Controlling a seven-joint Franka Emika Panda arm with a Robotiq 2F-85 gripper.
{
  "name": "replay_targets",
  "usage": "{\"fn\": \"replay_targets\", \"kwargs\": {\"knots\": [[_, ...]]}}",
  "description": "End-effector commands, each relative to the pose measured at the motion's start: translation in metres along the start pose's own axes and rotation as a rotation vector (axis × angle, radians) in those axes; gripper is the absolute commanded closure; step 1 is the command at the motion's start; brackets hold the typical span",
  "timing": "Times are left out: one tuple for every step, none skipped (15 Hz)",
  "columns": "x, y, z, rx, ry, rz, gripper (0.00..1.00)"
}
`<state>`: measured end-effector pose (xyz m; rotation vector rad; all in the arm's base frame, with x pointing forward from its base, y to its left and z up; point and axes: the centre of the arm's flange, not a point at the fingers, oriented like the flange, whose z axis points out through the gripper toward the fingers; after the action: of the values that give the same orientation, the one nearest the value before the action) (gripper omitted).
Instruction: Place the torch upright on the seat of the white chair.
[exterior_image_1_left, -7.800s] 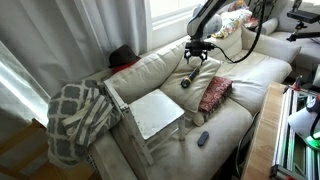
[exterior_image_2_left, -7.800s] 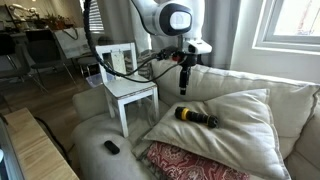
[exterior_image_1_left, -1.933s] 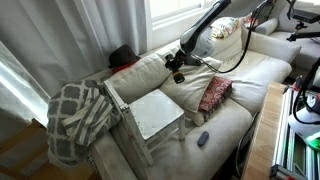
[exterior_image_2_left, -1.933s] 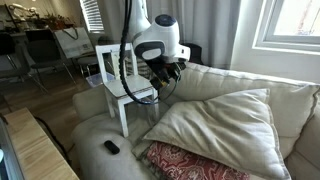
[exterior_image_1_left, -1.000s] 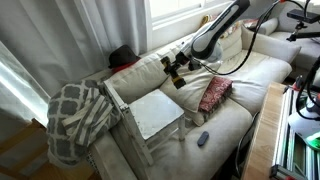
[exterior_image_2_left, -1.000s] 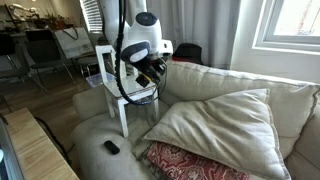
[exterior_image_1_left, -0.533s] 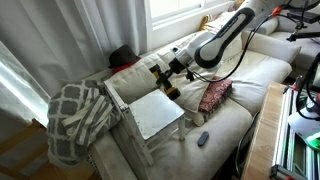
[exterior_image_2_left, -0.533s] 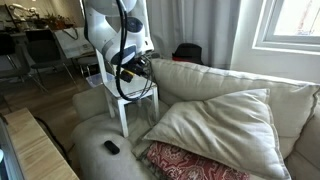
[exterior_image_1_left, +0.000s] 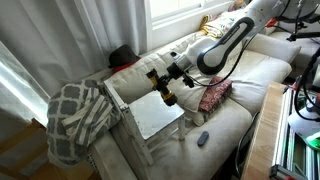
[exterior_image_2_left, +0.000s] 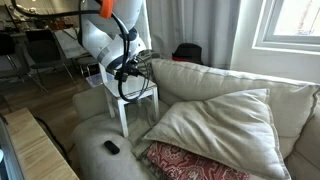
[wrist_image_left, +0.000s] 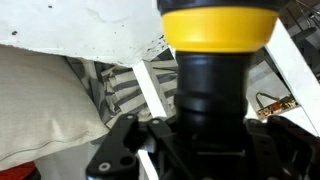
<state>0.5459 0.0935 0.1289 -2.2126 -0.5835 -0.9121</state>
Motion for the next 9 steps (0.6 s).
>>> {"fn": "replay_targets", "kwargs": {"knots": [[0.000, 0.001, -0.001, -0.001, 0.002, 0.000, 0.90], [0.001, 0.001, -0.001, -0.002, 0.004, 0.000, 0.98], [-0.002, 0.004, 0.005, 0.026, 0.036, -0.006, 0.98], [-0.004, 0.005, 0.010, 0.044, 0.062, -0.012, 0.98], [-0.005, 0.004, 0.013, 0.054, 0.078, -0.013, 0.98], [-0.007, 0.004, 0.017, 0.070, 0.100, -0.025, 0.98], [-0.009, 0.002, 0.021, 0.089, 0.119, -0.040, 0.98], [-0.011, 0.000, 0.025, 0.105, 0.141, -0.061, 0.98], [-0.013, -0.002, 0.030, 0.117, 0.158, -0.083, 0.98]]}}
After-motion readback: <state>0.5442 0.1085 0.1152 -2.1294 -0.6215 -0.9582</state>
